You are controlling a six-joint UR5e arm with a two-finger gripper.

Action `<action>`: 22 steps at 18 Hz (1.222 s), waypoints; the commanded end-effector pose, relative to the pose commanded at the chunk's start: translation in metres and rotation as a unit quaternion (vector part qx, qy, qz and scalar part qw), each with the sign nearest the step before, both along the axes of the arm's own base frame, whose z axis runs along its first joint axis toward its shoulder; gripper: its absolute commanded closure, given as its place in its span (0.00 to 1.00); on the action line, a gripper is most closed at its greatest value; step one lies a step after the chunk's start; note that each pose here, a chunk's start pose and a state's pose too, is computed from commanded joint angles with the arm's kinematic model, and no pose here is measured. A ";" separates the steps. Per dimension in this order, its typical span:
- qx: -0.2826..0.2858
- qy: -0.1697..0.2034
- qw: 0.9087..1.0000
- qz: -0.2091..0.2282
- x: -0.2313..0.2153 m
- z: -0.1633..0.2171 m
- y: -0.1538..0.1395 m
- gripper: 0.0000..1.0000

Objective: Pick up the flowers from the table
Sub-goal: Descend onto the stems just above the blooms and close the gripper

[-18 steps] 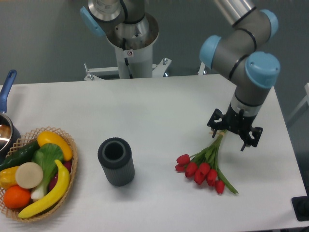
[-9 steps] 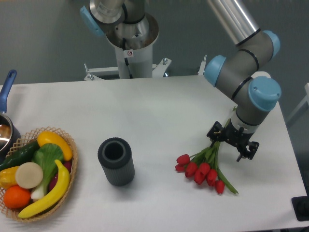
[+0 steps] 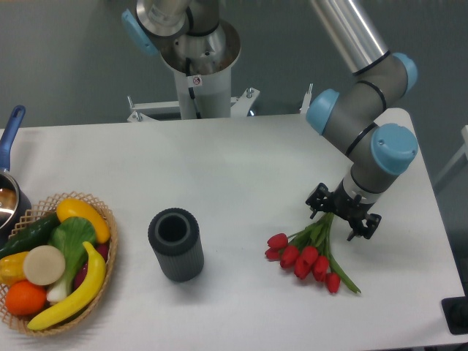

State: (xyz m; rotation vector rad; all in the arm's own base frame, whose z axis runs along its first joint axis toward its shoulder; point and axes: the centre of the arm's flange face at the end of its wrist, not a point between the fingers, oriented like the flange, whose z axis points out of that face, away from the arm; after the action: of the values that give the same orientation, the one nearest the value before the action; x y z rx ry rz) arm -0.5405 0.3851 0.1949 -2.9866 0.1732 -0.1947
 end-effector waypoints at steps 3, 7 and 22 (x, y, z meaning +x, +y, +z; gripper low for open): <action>-0.004 -0.009 1.000 -0.002 0.006 -0.010 0.000 0.00; -0.004 -0.011 1.000 -0.004 0.008 -0.012 0.002 0.00; 0.000 -0.007 1.000 -0.001 0.005 -0.008 0.001 0.42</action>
State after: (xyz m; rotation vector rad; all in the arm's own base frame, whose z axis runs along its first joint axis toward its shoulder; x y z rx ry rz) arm -0.5359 0.3860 0.1874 -2.9835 0.1756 -0.2152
